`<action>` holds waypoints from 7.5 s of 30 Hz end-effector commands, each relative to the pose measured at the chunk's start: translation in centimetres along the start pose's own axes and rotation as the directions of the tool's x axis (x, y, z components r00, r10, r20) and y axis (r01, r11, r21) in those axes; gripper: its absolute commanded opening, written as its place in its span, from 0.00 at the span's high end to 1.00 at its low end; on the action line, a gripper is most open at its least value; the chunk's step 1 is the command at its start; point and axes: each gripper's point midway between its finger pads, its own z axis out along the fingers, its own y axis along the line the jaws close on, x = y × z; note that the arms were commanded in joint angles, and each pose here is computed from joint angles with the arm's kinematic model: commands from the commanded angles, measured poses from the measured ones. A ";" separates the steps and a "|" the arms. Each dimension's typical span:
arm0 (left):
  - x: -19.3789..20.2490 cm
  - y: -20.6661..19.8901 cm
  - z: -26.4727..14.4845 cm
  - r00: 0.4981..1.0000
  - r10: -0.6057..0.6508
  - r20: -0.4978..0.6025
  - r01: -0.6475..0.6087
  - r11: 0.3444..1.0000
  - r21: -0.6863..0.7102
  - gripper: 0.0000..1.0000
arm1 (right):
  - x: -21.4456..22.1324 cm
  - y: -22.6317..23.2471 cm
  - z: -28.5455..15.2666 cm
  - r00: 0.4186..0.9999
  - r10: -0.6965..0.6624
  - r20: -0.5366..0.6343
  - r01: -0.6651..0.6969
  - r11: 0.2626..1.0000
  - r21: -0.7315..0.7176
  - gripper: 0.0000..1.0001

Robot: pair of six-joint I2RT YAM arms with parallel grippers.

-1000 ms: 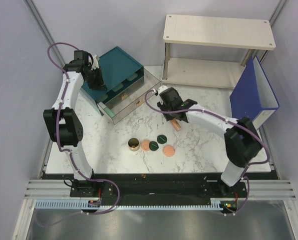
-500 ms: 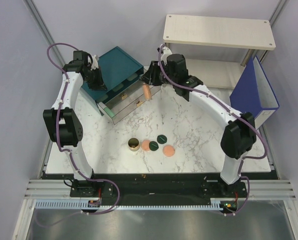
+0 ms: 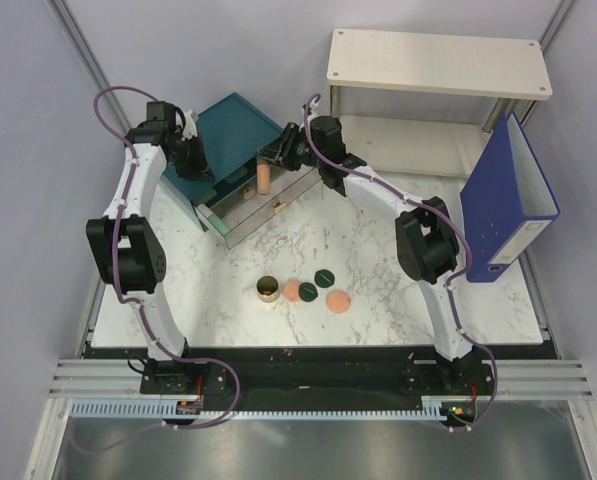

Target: Organize the makeup

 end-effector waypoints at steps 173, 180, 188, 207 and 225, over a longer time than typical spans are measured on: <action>8.0 3.7 2.0 0.954 -0.061 -0.295 0.019 0.989 -0.144 0.98 | 14.0 -16.8 6.4 0.828 0.555 0.085 -0.560 0.810 0.174 1.00; 7.8 3.7 2.0 0.954 -0.064 -0.293 0.022 0.990 -0.142 0.98 | 13.1 -15.3 6.6 0.841 0.538 0.058 -0.541 0.833 0.117 0.57; 8.0 3.6 1.9 0.952 -0.065 -0.298 0.024 0.990 -0.140 0.98 | 12.8 -15.4 7.1 0.852 0.520 0.068 -0.524 0.843 0.119 0.38; 8.0 3.6 2.0 0.952 -0.067 -0.298 0.027 0.990 -0.137 0.98 | 12.8 -16.2 9.6 0.830 0.536 0.155 -0.556 0.820 0.136 0.51; 7.8 3.6 2.2 0.953 -0.065 -0.297 0.025 0.990 -0.138 0.98 | 13.7 -17.5 5.4 0.925 0.378 0.034 -0.364 0.858 0.362 0.92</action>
